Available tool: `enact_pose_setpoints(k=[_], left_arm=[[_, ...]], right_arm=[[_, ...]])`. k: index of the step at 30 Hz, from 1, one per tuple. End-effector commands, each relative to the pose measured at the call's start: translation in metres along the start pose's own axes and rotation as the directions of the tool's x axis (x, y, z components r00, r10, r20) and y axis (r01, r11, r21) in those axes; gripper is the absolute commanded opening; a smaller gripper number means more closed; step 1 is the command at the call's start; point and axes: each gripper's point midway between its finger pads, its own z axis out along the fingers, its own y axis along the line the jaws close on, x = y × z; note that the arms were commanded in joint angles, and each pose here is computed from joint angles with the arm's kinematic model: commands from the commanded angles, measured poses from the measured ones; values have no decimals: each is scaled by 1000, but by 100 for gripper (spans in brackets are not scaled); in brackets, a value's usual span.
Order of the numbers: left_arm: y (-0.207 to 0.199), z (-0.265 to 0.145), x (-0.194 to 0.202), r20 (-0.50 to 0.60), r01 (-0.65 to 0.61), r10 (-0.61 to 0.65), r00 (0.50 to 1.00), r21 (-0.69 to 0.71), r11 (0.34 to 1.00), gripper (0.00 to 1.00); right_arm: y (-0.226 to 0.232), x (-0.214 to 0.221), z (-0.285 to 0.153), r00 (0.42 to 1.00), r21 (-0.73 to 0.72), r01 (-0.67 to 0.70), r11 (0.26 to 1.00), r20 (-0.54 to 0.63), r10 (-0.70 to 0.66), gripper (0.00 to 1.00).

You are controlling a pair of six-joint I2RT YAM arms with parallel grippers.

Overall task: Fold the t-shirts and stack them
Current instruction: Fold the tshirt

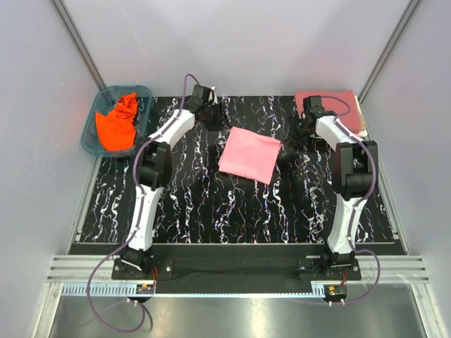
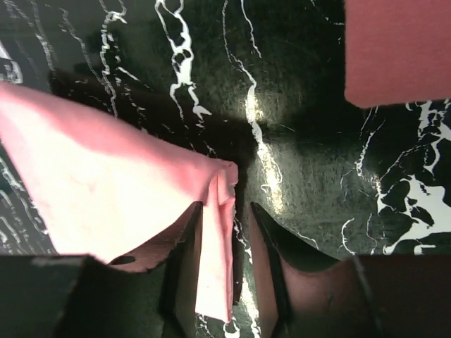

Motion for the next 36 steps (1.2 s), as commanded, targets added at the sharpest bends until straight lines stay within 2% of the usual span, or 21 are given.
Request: enact_pose_setpoints(k=[1, 4, 8, 13, 19, 23, 26, 31, 32, 35, 36], left_arm=[[-23, -48, -35, 116, -87, 79, 990, 69, 994, 42], [-32, -55, -17, 92, -90, 78, 993, 131, 987, 35], [-50, -47, 3, 57, -100, 89, 994, 235, 967, 32], [-55, -25, 8, 33, -97, 91, 995, 299, 949, 31], [-41, 9, 6, 26, -87, 83, 996, 282, 955, 32], [-27, 28, 11, 10, -69, 69, 998, 266, 961, 33], [-27, 27, 3, 24, -62, 58, 998, 267, 962, 33], [-41, -3, -19, 73, -71, 53, 996, 276, 958, 34], [-51, -19, -27, 100, -90, 64, 993, 279, 956, 34], [-57, -46, -25, 119, -111, 83, 989, 258, 960, 35], [-51, -46, -13, 93, -99, 78, 993, 247, 964, 35]], right_arm=[[32, -19, -41, 996, -105, 57, 993, 80, -48, 41], [38, -10, -47, 997, -146, 56, 988, 67, -47, 38], [45, -2, -38, 999, -211, 51, 976, 30, -46, 23], [43, -6, -20, 998, -220, 55, 974, 23, -51, 22], [20, -17, 19, 999, -145, 45, 988, 25, -42, 17], [10, -26, 36, 999, -127, 46, 991, 25, -43, 17], [16, -38, 26, 997, -140, 56, 989, 59, -48, 19], [34, -42, -9, 994, -183, 69, 981, 97, -52, 24], [40, -44, -24, 992, -201, 75, 977, 116, -53, 27], [46, -28, -43, 995, -239, 61, 969, 94, -39, 30], [47, -23, -46, 995, -246, 58, 967, 87, -38, 30]])
